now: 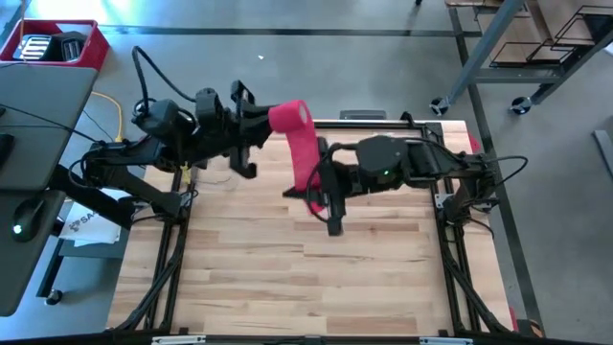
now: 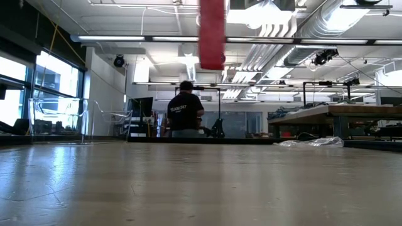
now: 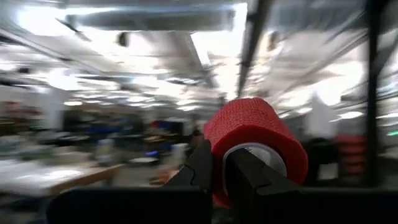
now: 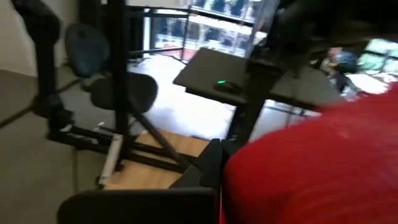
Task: Roll bandage
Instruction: Roll the red bandage
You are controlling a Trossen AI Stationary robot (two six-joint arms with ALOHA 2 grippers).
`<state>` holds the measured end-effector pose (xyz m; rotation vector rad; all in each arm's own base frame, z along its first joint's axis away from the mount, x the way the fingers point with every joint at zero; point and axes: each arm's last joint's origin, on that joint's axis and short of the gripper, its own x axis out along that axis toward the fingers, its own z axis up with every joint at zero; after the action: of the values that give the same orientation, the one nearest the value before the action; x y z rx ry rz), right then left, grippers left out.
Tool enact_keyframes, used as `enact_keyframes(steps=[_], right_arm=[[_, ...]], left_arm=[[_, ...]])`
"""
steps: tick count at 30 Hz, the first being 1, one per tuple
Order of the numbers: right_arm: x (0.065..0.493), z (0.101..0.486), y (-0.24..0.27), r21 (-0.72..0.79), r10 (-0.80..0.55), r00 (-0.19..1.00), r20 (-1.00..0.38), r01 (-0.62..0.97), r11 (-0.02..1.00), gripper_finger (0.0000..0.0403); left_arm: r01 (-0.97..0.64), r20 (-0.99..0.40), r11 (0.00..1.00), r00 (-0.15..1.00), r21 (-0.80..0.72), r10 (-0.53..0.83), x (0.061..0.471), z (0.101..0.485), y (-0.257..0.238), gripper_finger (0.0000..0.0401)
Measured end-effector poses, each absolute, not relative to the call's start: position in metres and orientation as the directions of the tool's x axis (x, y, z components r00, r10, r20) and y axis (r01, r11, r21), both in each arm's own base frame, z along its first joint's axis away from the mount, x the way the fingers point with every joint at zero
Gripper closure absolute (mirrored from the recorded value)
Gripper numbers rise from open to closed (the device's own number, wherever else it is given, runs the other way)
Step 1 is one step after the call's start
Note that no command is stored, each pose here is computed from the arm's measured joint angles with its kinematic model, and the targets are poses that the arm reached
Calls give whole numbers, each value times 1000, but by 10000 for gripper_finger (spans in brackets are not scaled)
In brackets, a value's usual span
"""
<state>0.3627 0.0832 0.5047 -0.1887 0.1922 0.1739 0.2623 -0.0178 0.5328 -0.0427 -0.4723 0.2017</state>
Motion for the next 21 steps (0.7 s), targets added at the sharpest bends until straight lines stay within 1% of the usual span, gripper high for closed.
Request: enact_keyframes(steps=[3,9,15,21], right_arm=[[362,505,87,-146,165,966,-201,-196,970,403],[361,511,89,-132,212,966,-147,-232,964,403],[361,519,88,-131,224,972,-73,-232,964,403],[356,528,85,-129,219,975,-19,-220,967,403]], left_arm=[[-286,390,957,876,-52,283,263,528,-16,387],[-413,199,910,894,18,402,268,510,-13,387],[-454,50,888,891,74,452,270,494,-12,387],[-448,-62,891,889,81,453,269,482,-14,387]])
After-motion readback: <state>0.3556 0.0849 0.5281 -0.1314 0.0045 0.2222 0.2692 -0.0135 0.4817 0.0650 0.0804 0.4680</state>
